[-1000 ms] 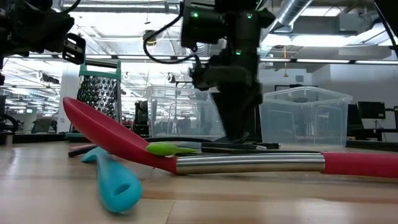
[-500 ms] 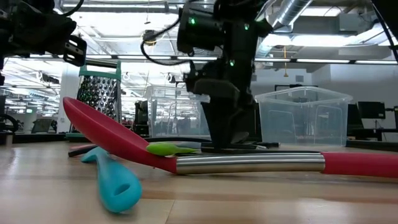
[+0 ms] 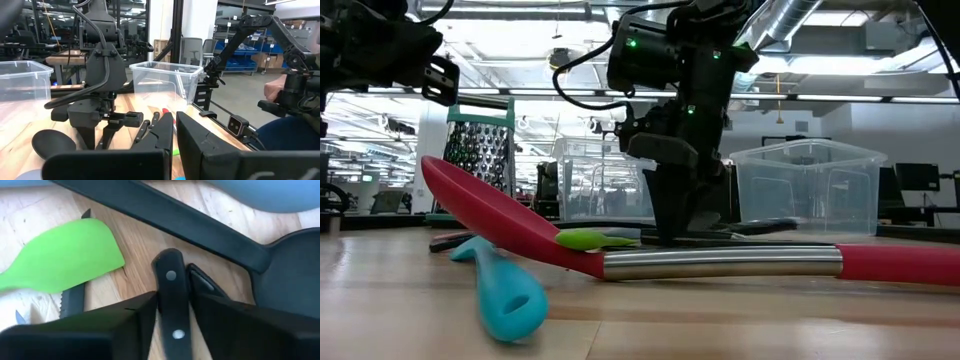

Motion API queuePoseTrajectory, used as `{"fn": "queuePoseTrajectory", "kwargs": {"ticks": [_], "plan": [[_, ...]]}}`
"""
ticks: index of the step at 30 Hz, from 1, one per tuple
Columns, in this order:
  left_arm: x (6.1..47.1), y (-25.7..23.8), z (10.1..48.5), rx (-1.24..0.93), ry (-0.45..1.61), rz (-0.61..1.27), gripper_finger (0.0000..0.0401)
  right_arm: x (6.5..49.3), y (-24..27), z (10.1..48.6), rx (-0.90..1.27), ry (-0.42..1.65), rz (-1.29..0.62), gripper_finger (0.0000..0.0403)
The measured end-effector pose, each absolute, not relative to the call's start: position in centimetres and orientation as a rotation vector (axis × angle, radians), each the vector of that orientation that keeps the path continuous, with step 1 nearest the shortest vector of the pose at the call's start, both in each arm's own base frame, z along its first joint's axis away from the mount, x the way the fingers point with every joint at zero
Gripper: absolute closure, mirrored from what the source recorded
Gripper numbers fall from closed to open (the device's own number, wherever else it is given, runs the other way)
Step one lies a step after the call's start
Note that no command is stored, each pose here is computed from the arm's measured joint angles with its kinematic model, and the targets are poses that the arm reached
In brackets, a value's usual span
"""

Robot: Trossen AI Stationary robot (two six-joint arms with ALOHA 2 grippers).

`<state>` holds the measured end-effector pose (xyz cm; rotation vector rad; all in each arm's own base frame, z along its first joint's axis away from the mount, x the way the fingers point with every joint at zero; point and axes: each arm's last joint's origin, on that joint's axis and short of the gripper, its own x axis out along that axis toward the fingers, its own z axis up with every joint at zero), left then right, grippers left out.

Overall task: Pick & Place Kitchen Items
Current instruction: Put the bottom silver knife into the bottom transparent bin

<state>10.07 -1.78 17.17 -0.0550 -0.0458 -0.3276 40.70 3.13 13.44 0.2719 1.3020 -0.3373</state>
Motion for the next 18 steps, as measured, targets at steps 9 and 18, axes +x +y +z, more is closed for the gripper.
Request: {"fn": "queuePoseTrajectory", "kwargs": {"ticks": [9,18], "plan": [[10.0,-1.8,17.2,-0.055,-0.053,-0.328,0.0393,40.7,3.2,13.4,0.313,1.295,-0.366,0.0326],[9.4,-1.7,18.2,-0.051,-0.173,-0.335,0.0393,40.9,3.1,13.4,0.314,1.271,-0.381,0.0329]]}}
